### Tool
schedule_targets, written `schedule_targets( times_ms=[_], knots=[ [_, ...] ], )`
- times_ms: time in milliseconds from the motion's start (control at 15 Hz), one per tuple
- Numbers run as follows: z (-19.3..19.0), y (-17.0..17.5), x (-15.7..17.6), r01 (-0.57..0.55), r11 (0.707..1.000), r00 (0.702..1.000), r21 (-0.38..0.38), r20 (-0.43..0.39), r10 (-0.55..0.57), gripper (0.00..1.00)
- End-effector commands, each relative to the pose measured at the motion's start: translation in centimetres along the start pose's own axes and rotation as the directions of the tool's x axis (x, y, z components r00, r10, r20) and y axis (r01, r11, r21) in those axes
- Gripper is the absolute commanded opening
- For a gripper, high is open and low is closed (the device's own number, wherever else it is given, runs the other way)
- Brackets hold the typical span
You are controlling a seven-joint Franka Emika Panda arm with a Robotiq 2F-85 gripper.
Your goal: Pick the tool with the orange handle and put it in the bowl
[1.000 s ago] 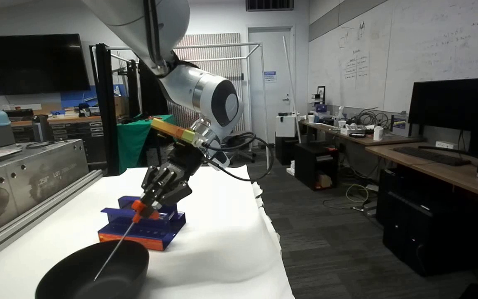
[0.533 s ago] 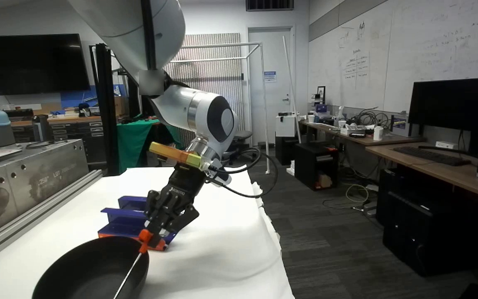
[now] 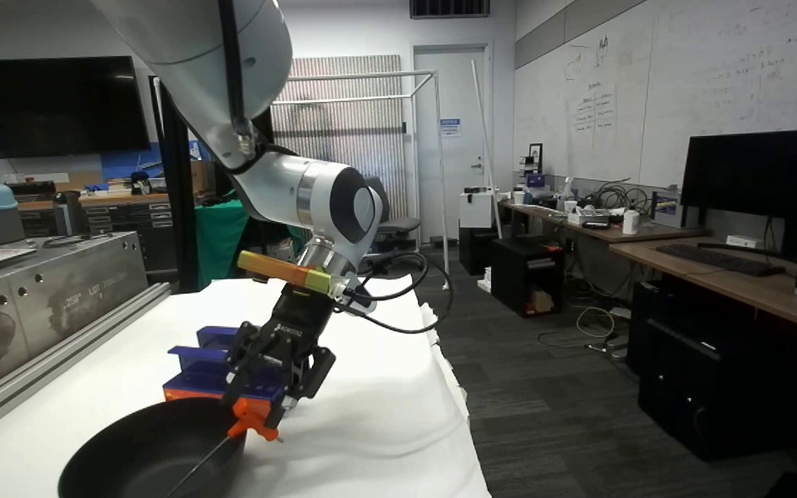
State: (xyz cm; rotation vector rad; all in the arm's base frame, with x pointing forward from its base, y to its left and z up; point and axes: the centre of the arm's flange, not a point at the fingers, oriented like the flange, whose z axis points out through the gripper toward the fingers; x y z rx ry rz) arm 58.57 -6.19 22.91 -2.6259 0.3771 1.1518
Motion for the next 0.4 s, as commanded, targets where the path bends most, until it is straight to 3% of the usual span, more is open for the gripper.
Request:
schedule_targets(
  times_ms=[0,333],
  knots=[
    [-3.3,-2.3,-4.2,0.064,0.997,0.982,-0.032,-0.178,-0.068,0.99],
    [-9.8,-6.0,-11.6,0.158,0.987,0.902,0.021,-0.411,-0.135,1.00]
  ],
)
